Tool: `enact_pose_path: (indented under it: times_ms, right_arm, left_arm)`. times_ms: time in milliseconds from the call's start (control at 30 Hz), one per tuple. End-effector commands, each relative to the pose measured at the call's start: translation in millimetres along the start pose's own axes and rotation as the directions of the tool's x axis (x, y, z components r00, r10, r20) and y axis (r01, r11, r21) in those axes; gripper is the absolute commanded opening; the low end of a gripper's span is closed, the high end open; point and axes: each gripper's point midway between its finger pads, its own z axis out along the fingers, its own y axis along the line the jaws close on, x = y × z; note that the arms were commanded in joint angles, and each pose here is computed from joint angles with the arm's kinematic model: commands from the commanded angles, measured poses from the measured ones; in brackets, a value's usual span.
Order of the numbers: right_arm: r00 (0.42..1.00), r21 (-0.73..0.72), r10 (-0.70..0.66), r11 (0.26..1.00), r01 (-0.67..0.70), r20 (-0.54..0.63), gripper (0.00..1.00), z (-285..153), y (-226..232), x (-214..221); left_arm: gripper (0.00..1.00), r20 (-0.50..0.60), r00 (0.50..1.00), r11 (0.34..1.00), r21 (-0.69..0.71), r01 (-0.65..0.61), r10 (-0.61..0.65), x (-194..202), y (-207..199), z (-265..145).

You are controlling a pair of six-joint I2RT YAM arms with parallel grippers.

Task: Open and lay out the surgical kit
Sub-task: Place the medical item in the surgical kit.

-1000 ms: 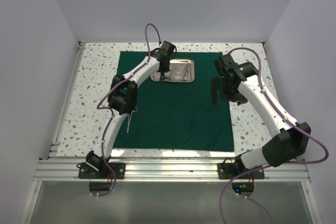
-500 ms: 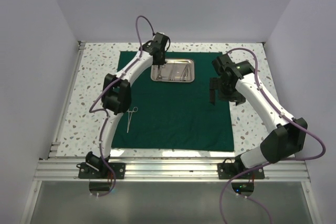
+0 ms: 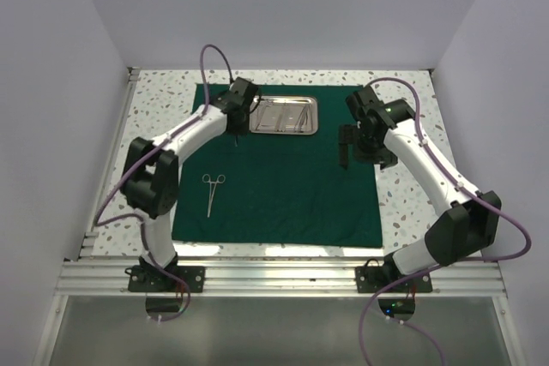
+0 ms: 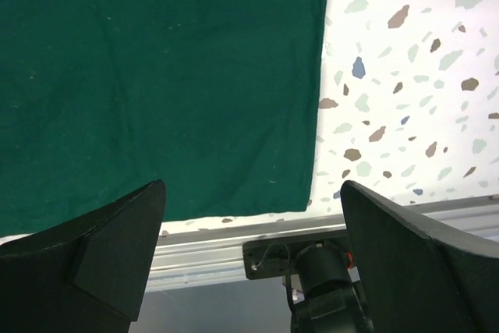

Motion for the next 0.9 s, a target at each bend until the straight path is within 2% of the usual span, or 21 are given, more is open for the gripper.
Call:
enact_pose_path:
  times_ms: [0, 100, 200, 400, 500, 533, 567, 633, 667, 700, 733, 767, 800, 867]
  right_arm:
    - [1.0, -0.061, -0.025, 0.998, 0.026, 0.019, 0.99, 7, 14, -8]
    - [0.999, -0.091, -0.033, 0.995, 0.035, 0.014, 0.99, 14, 22, -10]
    - [0.999, -0.119, -0.039, 0.992, 0.04, 0.011, 0.99, 18, 29, -11]
    - [0.999, -0.149, -0.041, 0.988, 0.042, 0.01, 0.99, 22, 36, -11]
    - [0.999, -0.158, -0.041, 0.987, 0.043, 0.013, 0.99, 21, 36, -9]
    - [0.999, -0.157, -0.039, 0.987, 0.041, 0.018, 0.99, 21, 36, -10]
    - [0.999, -0.154, -0.037, 0.987, 0.04, 0.017, 0.99, 21, 35, -9]
    - [0.999, -0.148, -0.043, 0.988, 0.045, 0.015, 0.99, 21, 32, -6]
    - [0.999, -0.147, -0.043, 0.988, 0.045, 0.014, 0.99, 20, 32, -5]
    - [0.999, -0.137, -0.044, 0.989, 0.046, 0.017, 0.99, 20, 29, -5]
    - [0.999, -0.13, -0.045, 0.99, 0.047, 0.023, 0.99, 19, 27, -5]
    - [0.999, -0.122, -0.045, 0.991, 0.048, 0.028, 0.99, 18, 26, -5]
    - [0.998, -0.107, -0.047, 0.993, 0.05, 0.032, 0.99, 17, 23, -6]
    - [0.998, -0.09, -0.045, 0.995, 0.049, 0.043, 0.99, 16, 18, -7]
  left_arm:
    - [0.0, 0.06, 0.998, 0.999, -0.037, -0.031, 0.034, 31, 14, -52]
    - [0.0, 0.0, 1.0, 0.999, -0.034, -0.006, 0.006, 85, 26, -69]
    - [0.0, -0.023, 0.999, 0.999, -0.015, 0.029, -0.029, 120, 37, -84]
    - [0.0, -0.067, 0.996, 0.997, -0.062, 0.048, -0.052, 162, 62, -96]
    - [0.0, -0.079, 0.995, 0.996, -0.072, 0.053, -0.059, 171, 68, -98]
    - [0.03, -0.08, 0.995, 0.996, -0.065, 0.057, -0.062, 171, 67, -98]
    - [0.13, -0.08, 0.995, 0.997, -0.057, 0.058, -0.062, 171, 65, -98]
    - [0.2, -0.075, 0.995, 0.997, -0.05, 0.058, -0.062, 168, 63, -99]
    - [0.32, -0.07, 0.996, 0.997, -0.053, 0.055, -0.058, 165, 64, -100]
    - [0.68, -0.039, 0.997, 0.997, -0.059, 0.059, -0.061, 150, 62, -103]
    - [0.82, -0.024, 0.999, 0.997, -0.06, 0.046, -0.047, 142, 61, -106]
    - [0.99, -0.02, 0.999, 0.997, -0.066, 0.032, -0.034, 135, 59, -104]
    - [1.0, 0.028, 0.999, 0.998, -0.056, 0.033, -0.032, 111, 52, -111]
    - [1.0, 0.056, 0.998, 0.998, -0.056, -0.011, 0.014, 87, 45, -113]
